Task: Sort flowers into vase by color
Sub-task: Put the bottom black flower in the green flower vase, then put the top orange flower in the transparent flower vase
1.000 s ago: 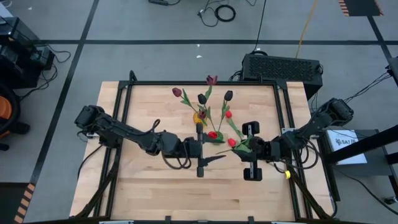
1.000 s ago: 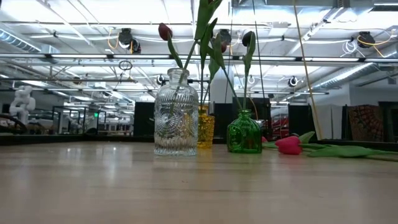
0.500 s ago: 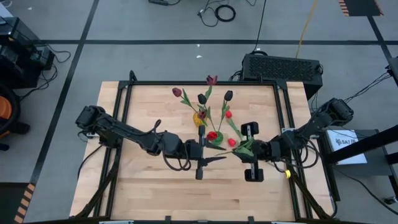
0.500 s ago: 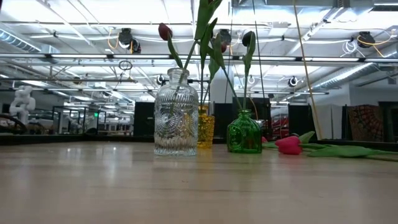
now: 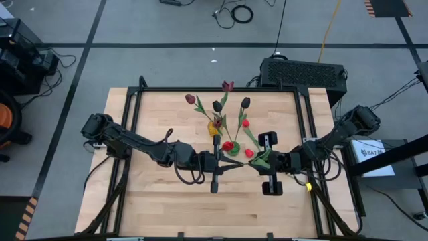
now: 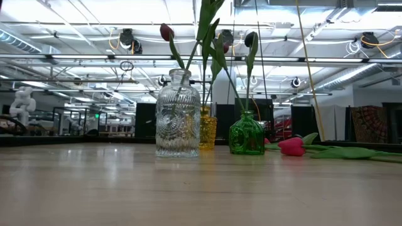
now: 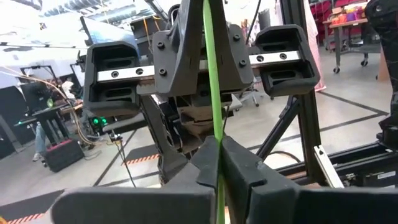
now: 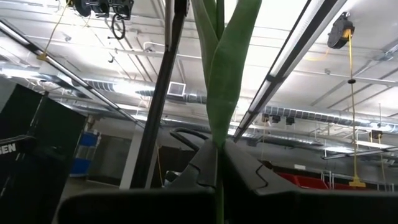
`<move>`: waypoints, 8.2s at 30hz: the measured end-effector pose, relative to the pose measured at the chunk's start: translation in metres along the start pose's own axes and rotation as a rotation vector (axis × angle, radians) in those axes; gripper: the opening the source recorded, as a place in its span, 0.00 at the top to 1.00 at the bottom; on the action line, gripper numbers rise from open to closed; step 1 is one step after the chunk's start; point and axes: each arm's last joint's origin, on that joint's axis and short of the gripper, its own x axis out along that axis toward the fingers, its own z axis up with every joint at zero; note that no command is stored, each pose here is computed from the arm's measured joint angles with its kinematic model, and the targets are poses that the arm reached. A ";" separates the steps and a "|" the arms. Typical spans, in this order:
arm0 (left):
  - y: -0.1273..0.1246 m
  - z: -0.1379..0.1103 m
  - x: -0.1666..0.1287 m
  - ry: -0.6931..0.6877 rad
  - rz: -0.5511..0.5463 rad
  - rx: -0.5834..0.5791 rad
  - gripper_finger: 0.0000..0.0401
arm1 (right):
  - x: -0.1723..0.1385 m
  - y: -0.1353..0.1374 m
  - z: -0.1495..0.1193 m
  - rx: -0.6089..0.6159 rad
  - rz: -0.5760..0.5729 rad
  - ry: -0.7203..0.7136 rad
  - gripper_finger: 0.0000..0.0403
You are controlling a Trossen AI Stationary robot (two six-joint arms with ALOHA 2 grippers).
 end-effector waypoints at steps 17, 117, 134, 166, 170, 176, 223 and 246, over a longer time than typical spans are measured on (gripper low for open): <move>-0.005 0.019 -0.020 0.094 0.058 0.009 0.99 | -0.004 -0.001 0.012 0.060 -0.030 0.104 0.69; 0.013 0.027 -0.112 0.707 0.134 0.039 0.57 | -0.098 -0.080 -0.077 0.082 -0.508 0.536 1.00; 0.013 0.027 -0.112 0.706 0.134 0.039 0.57 | -0.100 -0.079 -0.086 0.089 -0.514 0.578 1.00; 0.013 0.026 -0.113 0.722 0.133 0.041 0.57 | -0.108 -0.076 -0.102 0.213 -0.437 0.712 0.56; 0.013 0.026 -0.113 0.728 0.132 0.044 0.57 | -0.111 -0.077 -0.095 0.246 -0.446 0.740 0.49; 0.013 0.026 -0.113 0.728 0.131 0.045 0.57 | -0.117 -0.079 -0.077 0.246 -0.443 0.782 0.41; 0.019 0.023 -0.111 0.732 0.164 0.014 0.57 | -0.186 -0.081 -0.100 0.293 -0.706 1.462 0.39; 0.019 0.022 -0.112 0.746 0.163 0.021 0.57 | -0.188 -0.079 -0.136 0.280 -0.765 1.504 0.58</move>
